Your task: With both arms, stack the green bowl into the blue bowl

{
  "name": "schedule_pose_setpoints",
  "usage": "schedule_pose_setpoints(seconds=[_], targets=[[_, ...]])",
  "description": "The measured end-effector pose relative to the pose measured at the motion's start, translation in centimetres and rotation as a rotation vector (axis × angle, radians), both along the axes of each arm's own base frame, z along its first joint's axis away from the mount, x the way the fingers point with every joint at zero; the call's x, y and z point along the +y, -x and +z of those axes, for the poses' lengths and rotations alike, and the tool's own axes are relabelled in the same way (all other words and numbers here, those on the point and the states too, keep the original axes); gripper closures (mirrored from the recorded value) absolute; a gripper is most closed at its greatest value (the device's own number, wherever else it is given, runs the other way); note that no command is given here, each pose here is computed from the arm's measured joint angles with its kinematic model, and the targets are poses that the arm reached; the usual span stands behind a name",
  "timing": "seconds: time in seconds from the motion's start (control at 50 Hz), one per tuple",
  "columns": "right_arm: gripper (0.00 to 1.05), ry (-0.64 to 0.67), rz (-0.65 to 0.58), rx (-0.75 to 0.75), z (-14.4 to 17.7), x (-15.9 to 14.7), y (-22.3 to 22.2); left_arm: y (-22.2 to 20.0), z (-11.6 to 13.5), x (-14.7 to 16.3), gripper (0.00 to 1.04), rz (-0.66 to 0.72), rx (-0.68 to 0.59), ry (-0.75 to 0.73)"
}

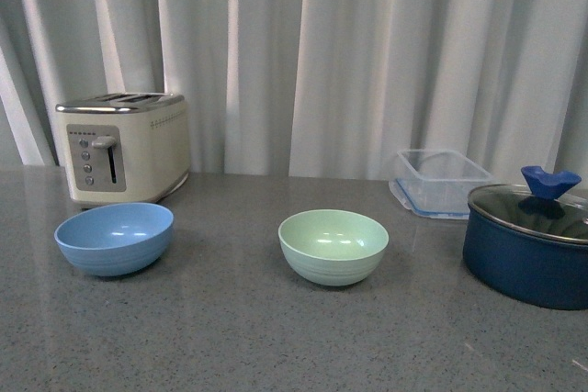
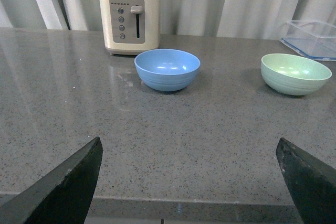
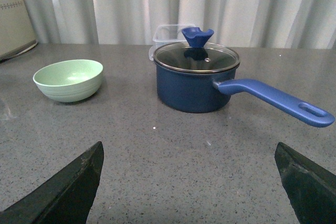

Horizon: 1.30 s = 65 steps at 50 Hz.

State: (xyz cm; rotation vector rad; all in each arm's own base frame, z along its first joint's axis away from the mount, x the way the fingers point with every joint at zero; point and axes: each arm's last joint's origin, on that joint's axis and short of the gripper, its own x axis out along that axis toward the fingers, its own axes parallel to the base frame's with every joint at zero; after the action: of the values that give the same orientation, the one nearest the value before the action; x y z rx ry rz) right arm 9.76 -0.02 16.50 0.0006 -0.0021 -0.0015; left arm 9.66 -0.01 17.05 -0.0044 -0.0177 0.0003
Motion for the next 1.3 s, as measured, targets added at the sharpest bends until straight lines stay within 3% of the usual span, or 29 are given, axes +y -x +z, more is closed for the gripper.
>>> schedule_pose_setpoints(seconds=[0.36,0.38,0.5,0.6,1.08,1.3], targets=[[0.1,0.0,0.0,0.0,0.0,0.0,0.0,0.0,0.0,0.0,0.07,0.0,0.0,0.0],[0.1,0.0,0.0,0.0,0.0,0.0,0.0,0.0,-0.1,0.0,0.07,0.016,0.021,0.007],[0.1,0.0,0.0,0.0,0.0,0.0,0.0,-0.8,0.0,0.3,0.07,0.256,0.433,0.103],[0.1,0.0,0.0,0.0,0.0,0.0,0.0,-2.7,0.3,0.8,0.07,0.312,0.543,0.127],[0.1,0.0,0.0,0.0,0.0,0.0,0.0,-16.2,6.8,4.0,0.07,0.294,0.525,0.127],[0.1,0.0,0.0,0.0,0.0,0.0,0.0,-20.9,7.1,4.9,0.07,0.334,0.517,0.135]])
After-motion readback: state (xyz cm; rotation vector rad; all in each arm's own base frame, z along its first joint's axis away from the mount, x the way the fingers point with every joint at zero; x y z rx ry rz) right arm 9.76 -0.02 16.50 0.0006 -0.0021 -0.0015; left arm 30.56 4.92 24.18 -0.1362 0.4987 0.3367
